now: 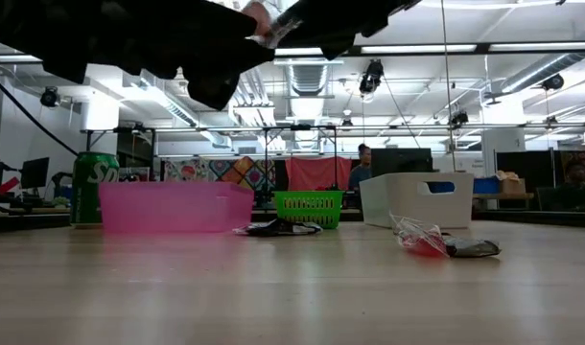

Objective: Sort candy
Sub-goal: Put the orange gummy into the red bin

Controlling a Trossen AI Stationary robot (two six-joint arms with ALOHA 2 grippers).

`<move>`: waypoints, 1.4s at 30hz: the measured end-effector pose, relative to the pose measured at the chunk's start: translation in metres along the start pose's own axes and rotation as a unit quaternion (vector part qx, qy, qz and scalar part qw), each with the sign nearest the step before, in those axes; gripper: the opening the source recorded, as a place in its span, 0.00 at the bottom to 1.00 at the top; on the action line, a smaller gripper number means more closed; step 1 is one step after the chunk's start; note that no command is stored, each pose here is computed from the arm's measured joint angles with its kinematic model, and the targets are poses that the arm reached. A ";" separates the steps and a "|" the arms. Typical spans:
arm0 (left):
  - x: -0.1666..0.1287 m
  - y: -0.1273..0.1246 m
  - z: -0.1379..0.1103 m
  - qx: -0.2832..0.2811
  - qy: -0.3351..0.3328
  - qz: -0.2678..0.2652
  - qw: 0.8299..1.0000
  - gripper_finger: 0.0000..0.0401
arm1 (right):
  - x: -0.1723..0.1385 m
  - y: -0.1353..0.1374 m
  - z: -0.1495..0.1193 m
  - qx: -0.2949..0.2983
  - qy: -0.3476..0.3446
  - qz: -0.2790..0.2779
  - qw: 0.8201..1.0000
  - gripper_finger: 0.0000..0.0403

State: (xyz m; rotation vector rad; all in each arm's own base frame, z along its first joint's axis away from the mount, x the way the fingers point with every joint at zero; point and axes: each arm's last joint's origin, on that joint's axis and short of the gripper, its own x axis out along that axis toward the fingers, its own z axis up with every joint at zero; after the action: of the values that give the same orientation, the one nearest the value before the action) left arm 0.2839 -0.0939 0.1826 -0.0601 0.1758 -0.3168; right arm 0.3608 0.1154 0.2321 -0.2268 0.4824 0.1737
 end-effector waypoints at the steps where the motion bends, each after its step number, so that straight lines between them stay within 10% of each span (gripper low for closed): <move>1: 0.000 0.000 0.000 0.000 0.000 -0.002 1.000 0.32 | 0.000 0.000 -0.001 0.000 0.003 0.000 1.000 0.02; 33: -0.008 0.003 0.006 -0.044 0.024 0.070 0.996 0.00 | -0.009 -0.009 0.003 0.044 0.006 -0.031 0.999 0.09; 42: -0.037 0.013 0.020 -0.068 0.118 0.255 0.957 0.00 | -0.019 -0.027 0.006 0.096 0.023 -0.244 0.965 0.31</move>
State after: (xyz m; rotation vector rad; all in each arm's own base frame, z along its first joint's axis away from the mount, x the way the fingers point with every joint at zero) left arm 0.2565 -0.0696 0.2077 -0.1112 0.4407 0.2065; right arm 0.3525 0.0890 0.2514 -0.1538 0.4734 -0.3596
